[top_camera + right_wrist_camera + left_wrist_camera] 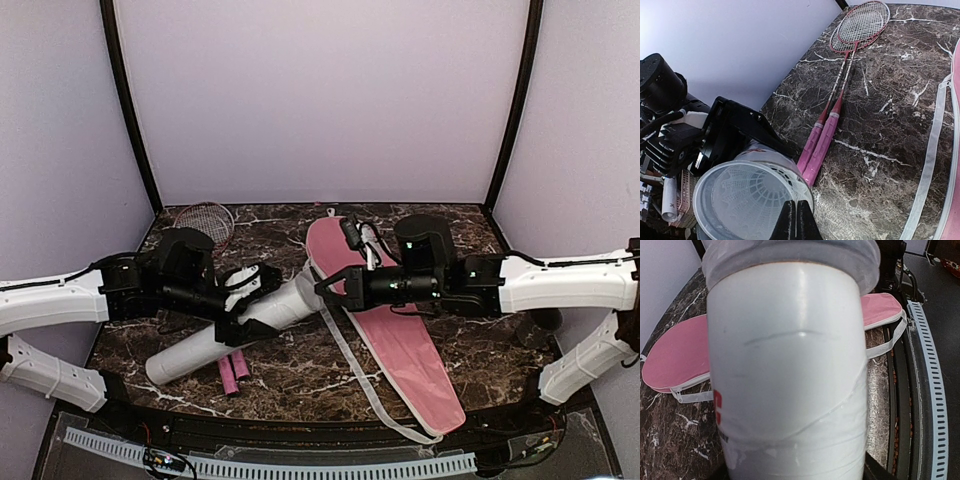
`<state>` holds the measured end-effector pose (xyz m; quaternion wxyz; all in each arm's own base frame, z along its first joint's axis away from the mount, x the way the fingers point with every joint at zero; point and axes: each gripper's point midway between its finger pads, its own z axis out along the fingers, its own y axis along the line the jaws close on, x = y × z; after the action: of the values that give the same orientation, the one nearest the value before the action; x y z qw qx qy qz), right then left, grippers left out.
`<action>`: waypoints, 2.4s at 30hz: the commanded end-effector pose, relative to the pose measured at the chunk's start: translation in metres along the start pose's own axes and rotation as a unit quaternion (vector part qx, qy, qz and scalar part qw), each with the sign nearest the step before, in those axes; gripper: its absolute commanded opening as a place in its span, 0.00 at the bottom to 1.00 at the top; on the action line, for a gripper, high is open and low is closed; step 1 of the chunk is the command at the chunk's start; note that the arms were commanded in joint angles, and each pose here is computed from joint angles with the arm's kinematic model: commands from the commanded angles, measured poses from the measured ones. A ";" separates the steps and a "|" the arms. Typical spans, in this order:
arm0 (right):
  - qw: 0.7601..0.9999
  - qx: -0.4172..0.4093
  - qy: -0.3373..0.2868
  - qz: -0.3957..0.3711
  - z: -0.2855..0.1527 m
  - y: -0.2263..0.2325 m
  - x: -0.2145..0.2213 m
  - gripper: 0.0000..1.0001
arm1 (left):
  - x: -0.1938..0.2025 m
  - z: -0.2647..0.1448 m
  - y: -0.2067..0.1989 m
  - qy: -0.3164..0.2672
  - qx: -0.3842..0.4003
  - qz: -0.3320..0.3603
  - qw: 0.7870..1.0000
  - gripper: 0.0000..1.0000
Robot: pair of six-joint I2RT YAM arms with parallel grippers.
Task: Pack up the badminton gear
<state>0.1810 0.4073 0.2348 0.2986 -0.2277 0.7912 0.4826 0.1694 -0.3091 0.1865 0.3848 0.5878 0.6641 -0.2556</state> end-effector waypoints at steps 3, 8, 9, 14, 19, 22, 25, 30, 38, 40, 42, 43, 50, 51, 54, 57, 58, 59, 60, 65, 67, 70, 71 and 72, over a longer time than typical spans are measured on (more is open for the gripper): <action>0.999 0.031 -0.005 -0.024 0.009 0.001 -0.003 0.00 | -0.006 0.001 0.007 -0.007 -0.019 -0.003 1.000 0.62; 0.998 0.052 -0.010 -0.028 0.008 -0.006 -0.003 0.00 | -0.009 0.001 -0.001 -0.016 0.002 -0.002 1.000 0.63; 0.998 0.054 -0.011 -0.027 0.008 -0.007 -0.003 0.00 | -0.009 0.001 -0.003 -0.018 0.008 -0.001 1.000 0.63; 0.998 0.060 -0.009 -0.029 0.011 -0.008 -0.001 0.00 | -0.010 0.000 -0.005 -0.023 0.012 0.000 1.000 0.64; 0.997 0.071 -0.004 -0.039 0.013 -0.008 0.002 0.00 | -0.008 0.002 -0.001 -0.015 0.004 -0.005 1.000 0.64; 0.996 0.078 0.000 -0.047 0.014 -0.009 0.005 0.00 | -0.006 0.004 0.003 -0.009 -0.005 -0.009 1.000 0.64; 0.995 0.078 0.003 -0.055 0.014 -0.008 0.007 0.00 | -0.004 0.006 0.007 -0.001 -0.014 -0.012 1.000 0.64; 0.994 0.079 0.013 -0.072 0.014 -0.006 0.011 0.00 | -0.002 0.006 0.012 0.005 -0.026 -0.014 1.000 0.64; 0.992 0.077 0.022 -0.093 0.016 -0.003 0.017 0.00 | 0.000 0.007 0.017 0.013 -0.041 -0.018 0.999 0.64; 0.992 0.078 0.026 -0.097 0.017 -0.003 0.019 0.00 | 0.000 0.007 0.018 0.013 -0.043 -0.019 0.999 0.65; 0.991 0.080 0.030 -0.101 0.017 -0.004 0.022 0.00 | 0.001 0.007 0.019 0.014 -0.047 -0.021 0.999 0.65; 0.991 0.079 0.031 -0.104 0.017 -0.003 0.022 0.00 | 0.001 0.007 0.020 0.015 -0.049 -0.021 0.998 0.65; 0.987 0.086 0.046 -0.126 0.024 0.001 0.030 0.00 | 0.002 0.008 0.023 0.018 -0.057 -0.024 0.998 0.65; 0.987 0.088 0.047 -0.128 0.025 0.001 0.031 0.00 | 0.001 0.007 0.023 0.018 -0.058 -0.024 0.998 0.65; 0.985 0.093 0.055 -0.134 0.030 0.001 0.036 0.00 | 0.002 0.007 0.023 0.019 -0.058 -0.025 0.998 0.65; 0.984 0.094 0.059 -0.141 0.033 0.005 0.038 0.00 | 0.002 0.008 0.023 0.018 -0.057 -0.025 0.998 0.65; 0.983 0.094 0.060 -0.143 0.034 0.006 0.039 0.00 | 0.001 0.008 0.023 0.017 -0.057 -0.025 0.998 0.65; 0.983 0.093 0.061 -0.145 0.035 0.008 0.039 0.00 | 0.001 0.008 0.023 0.017 -0.056 -0.026 0.998 0.65; 0.983 0.095 0.063 -0.147 0.036 0.008 0.040 0.00 | 0.001 0.008 0.023 0.018 -0.055 -0.025 0.998 0.65; 0.980 0.104 0.069 -0.157 0.043 0.013 0.038 0.00 | 0.002 0.009 0.023 0.018 -0.054 -0.025 0.998 0.65; 0.980 0.106 0.069 -0.156 0.044 0.014 0.037 0.00 | 0.002 0.009 0.023 0.018 -0.055 -0.026 0.998 0.65; 0.979 0.115 0.080 -0.151 0.054 0.010 0.044 0.00 | 0.002 0.010 0.024 0.019 -0.057 -0.033 0.998 0.65; 0.979 0.115 0.082 -0.150 0.056 0.011 0.046 0.00 | 0.002 0.011 0.025 0.020 -0.058 -0.035 0.998 0.65; 0.978 0.116 0.084 -0.149 0.058 0.012 0.048 0.00 | 0.003 0.012 0.025 0.021 -0.058 -0.037 0.997 0.65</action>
<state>0.1939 0.4259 0.1838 0.3555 -0.2993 0.8445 0.2660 0.1774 -0.2959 0.1519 0.3376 0.5705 0.7197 -0.2065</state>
